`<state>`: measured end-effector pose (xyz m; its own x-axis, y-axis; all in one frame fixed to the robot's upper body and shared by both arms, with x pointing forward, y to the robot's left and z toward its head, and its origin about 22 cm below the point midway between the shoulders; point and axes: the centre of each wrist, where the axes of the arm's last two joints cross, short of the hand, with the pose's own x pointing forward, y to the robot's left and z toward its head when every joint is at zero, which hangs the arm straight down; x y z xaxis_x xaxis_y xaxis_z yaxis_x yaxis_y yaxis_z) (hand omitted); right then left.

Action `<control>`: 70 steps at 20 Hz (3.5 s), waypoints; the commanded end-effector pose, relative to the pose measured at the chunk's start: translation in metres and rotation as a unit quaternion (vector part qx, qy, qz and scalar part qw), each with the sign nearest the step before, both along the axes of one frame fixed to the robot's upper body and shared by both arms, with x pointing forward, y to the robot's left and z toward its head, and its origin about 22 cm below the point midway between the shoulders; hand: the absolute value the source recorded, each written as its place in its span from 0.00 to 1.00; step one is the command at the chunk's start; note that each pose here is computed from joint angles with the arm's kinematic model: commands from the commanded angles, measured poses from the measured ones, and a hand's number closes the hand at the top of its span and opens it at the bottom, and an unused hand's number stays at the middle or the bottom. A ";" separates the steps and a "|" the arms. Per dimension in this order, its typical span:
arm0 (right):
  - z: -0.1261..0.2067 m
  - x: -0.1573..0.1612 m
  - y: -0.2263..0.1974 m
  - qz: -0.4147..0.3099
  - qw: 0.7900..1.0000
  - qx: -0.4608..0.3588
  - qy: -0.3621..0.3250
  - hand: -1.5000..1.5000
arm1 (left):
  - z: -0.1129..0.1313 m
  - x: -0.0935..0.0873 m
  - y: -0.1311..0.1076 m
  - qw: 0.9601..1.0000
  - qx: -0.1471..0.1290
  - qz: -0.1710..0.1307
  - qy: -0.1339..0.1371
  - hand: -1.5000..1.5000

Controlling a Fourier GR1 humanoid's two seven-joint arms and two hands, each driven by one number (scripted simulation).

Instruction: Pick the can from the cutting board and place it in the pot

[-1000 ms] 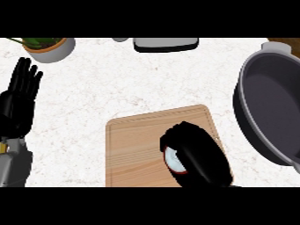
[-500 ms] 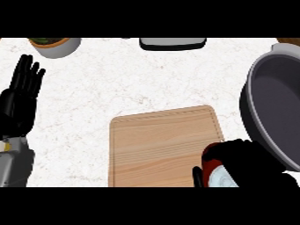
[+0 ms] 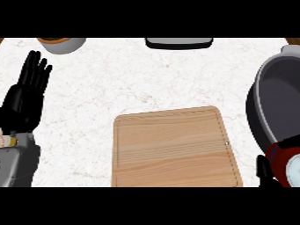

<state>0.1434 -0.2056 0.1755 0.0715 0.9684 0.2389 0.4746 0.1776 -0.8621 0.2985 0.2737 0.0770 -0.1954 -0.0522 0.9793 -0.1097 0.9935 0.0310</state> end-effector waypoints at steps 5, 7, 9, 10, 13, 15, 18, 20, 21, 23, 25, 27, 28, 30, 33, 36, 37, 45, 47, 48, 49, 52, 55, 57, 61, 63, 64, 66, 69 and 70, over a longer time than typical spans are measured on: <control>0.006 0.020 -0.071 0.002 0.998 0.057 -0.012 1.00 | 0.010 0.000 -0.006 1.000 -0.006 -0.003 0.005 0.50; -0.007 0.028 -0.109 -0.013 0.998 0.064 -0.013 1.00 | 0.000 -0.002 0.006 1.000 -0.008 0.008 0.009 0.50; -0.014 0.049 -0.133 -0.003 0.997 0.079 -0.014 1.00 | 0.000 0.000 -0.001 1.000 0.002 0.002 0.004 0.50; -0.003 0.046 -0.153 0.006 0.997 0.077 -0.017 1.00 | 0.010 0.000 0.000 1.000 -0.007 0.001 0.001 0.50; -0.005 0.068 -0.183 0.012 0.997 0.081 -0.003 1.00 | 0.004 0.012 0.006 1.000 0.002 -0.001 0.003 0.50; -0.038 0.067 -0.201 0.015 0.998 0.062 0.007 1.00 | 0.008 0.013 -0.018 1.000 -0.002 -0.005 -0.001 0.50; -0.042 0.104 -0.210 0.007 0.998 0.065 0.022 1.00 | 0.003 0.011 -0.015 1.000 0.002 -0.005 0.003 0.50; -0.059 0.106 -0.226 0.006 0.998 0.056 0.026 1.00 | 0.001 0.016 -0.011 1.000 -0.001 -0.003 0.001 0.50; -0.066 0.099 -0.239 0.000 0.997 0.069 0.041 1.00 | 0.010 -0.001 -0.017 1.000 -0.013 -0.012 0.003 0.50; -0.059 0.131 -0.208 -0.005 0.996 0.043 0.073 1.00 | 0.003 -0.003 -0.004 1.000 -0.011 -0.018 0.002 0.50; -0.077 0.122 -0.230 0.003 0.990 0.074 0.123 1.00 | 0.001 0.004 -0.008 1.000 -0.002 -0.010 0.007 0.50; -0.090 0.128 -0.230 -0.001 0.977 0.145 0.155 1.00 | 0.004 0.001 -0.007 1.000 -0.007 -0.011 0.001 0.50; -0.094 0.129 -0.242 0.013 0.970 0.180 0.161 0.00 | -0.013 0.003 -0.007 1.000 -0.005 -0.010 0.004 0.50; -0.117 0.137 -0.242 0.030 0.967 0.180 0.179 0.00 | 0.018 0.001 -0.006 1.000 -0.005 -0.009 -0.005 0.50; -0.111 0.145 -0.241 0.085 0.964 0.173 0.183 0.00 | 0.012 0.013 -0.010 1.000 0.004 -0.009 -0.002 0.50; -0.108 0.158 -0.223 0.125 0.966 0.182 0.137 0.00 | 0.012 0.000 0.001 1.000 -0.006 -0.016 0.007 0.50; -0.111 0.140 -0.243 0.136 0.964 0.200 0.110 0.00 | -0.010 -0.002 -0.005 1.000 -0.005 -0.005 0.005 0.50; -0.084 0.147 -0.253 0.120 0.923 0.365 0.027 0.00 | -0.003 -0.008 -0.007 1.000 0.004 0.003 -0.003 0.50; -0.092 0.138 -0.258 0.108 0.907 0.407 0.007 0.00 | -0.005 -0.001 -0.021 1.000 -0.004 0.000 0.005 0.50; -0.087 0.139 -0.263 0.113 0.903 0.414 0.004 0.00 | -0.005 0.007 -0.006 1.000 0.000 0.004 0.003 0.50; -0.069 0.134 -0.282 0.109 0.899 0.425 -0.008 0.00 | 0.004 -0.008 0.005 1.000 0.001 -0.009 0.003 0.50; -0.088 0.108 -0.294 0.099 0.896 0.432 -0.039 0.00 | 0.002 0.005 0.000 1.000 -0.010 0.000 0.009 0.50; -0.073 0.112 -0.320 0.091 0.887 0.447 -0.077 0.00 | 0.007 0.005 0.003 1.000 0.000 -0.011 0.008 0.50; -0.053 0.095 -0.350 0.105 0.875 0.465 -0.085 0.00 | 0.006 0.007 -0.016 1.000 0.000 -0.004 0.003 0.50; -0.061 0.088 -0.374 0.092 0.872 0.471 -0.103 0.00 | 0.005 0.011 0.007 1.000 0.001 -0.007 0.000 0.50; -0.079 0.051 -0.392 0.085 0.874 0.468 -0.102 0.00 | 0.006 0.006 0.003 1.000 0.002 -0.005 0.008 0.50; -0.081 0.063 -0.390 0.080 0.876 0.462 -0.112 0.00 | -0.003 -0.003 0.000 1.000 0.001 -0.008 0.007 0.50; -0.074 0.044 -0.404 0.087 0.872 0.470 -0.110 0.00 | 0.004 0.014 -0.029 1.000 -0.003 -0.009 -0.001 0.50; -0.074 0.033 -0.412 0.074 0.876 0.466 -0.103 0.00 | 0.015 0.005 -0.019 1.000 -0.007 -0.012 -0.003 0.50; -0.079 0.016 -0.418 0.084 0.872 0.470 -0.105 0.00 | 0.003 0.004 -0.017 1.000 -0.003 -0.015 0.003 0.50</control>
